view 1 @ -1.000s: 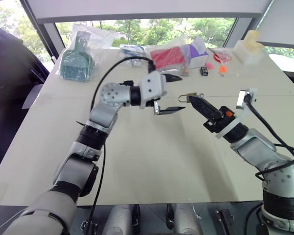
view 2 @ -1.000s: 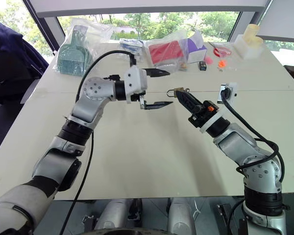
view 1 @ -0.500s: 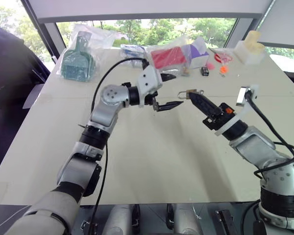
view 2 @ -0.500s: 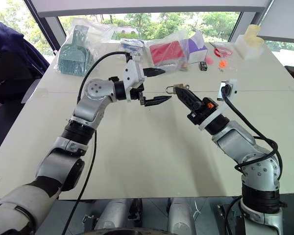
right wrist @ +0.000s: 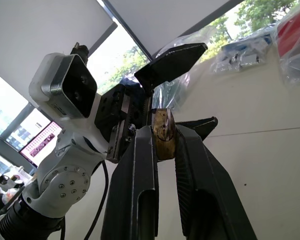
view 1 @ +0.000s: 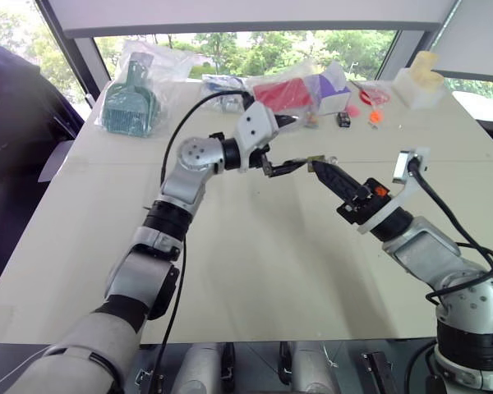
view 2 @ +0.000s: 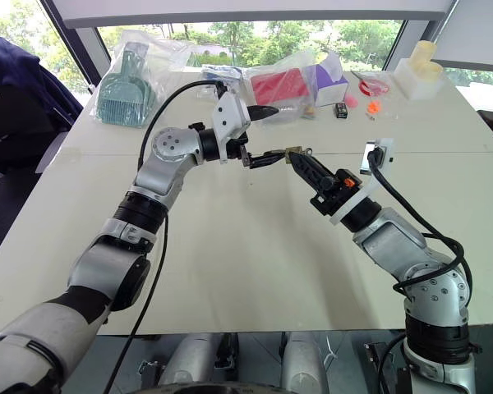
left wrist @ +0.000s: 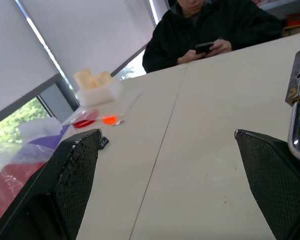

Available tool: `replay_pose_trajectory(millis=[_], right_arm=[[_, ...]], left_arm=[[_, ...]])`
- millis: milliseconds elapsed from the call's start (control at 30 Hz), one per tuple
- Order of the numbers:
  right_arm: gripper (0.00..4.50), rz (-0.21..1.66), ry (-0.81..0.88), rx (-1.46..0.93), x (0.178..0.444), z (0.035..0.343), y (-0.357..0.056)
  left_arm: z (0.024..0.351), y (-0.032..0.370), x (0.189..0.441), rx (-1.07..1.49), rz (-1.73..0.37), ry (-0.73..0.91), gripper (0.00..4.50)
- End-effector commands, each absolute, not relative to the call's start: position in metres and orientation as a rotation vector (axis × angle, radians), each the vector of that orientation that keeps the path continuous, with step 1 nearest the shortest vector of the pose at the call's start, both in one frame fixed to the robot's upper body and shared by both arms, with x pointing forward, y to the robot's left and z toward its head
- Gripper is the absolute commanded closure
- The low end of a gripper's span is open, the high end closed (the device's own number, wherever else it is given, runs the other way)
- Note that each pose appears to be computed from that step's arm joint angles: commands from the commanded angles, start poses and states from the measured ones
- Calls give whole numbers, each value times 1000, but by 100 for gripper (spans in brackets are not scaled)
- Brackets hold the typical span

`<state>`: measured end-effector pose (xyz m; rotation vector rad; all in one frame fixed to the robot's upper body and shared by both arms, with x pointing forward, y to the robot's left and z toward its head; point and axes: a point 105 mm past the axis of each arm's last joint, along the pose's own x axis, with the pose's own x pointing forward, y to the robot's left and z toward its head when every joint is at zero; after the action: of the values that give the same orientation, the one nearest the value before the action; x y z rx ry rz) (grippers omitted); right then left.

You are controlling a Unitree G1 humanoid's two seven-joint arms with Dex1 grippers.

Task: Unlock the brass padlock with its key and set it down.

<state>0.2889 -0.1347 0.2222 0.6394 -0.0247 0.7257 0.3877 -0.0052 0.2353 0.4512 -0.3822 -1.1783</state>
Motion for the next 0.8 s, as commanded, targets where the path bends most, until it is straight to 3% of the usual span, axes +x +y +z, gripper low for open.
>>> replay_pose_trajectory(millis=[33, 167, 267, 467, 800], right_arm=[[450, 740, -70, 634, 285, 231, -136], [450, 731, -71, 631, 286, 231, -137], [450, 731, -71, 630, 287, 230, -137], [450, 735, -69, 625, 289, 231, -136], [450, 732, -75, 627, 289, 232, -135]], left_arm=[[244, 3, 391, 494, -1151, -395, 5], [238, 18, 398, 528, -1115, -360, 5], [254, 24, 404, 466, -1066, -382, 5], [259, 7, 373, 395, -1241, -403, 5], [254, 3, 361, 379, -1279, -386, 5]])
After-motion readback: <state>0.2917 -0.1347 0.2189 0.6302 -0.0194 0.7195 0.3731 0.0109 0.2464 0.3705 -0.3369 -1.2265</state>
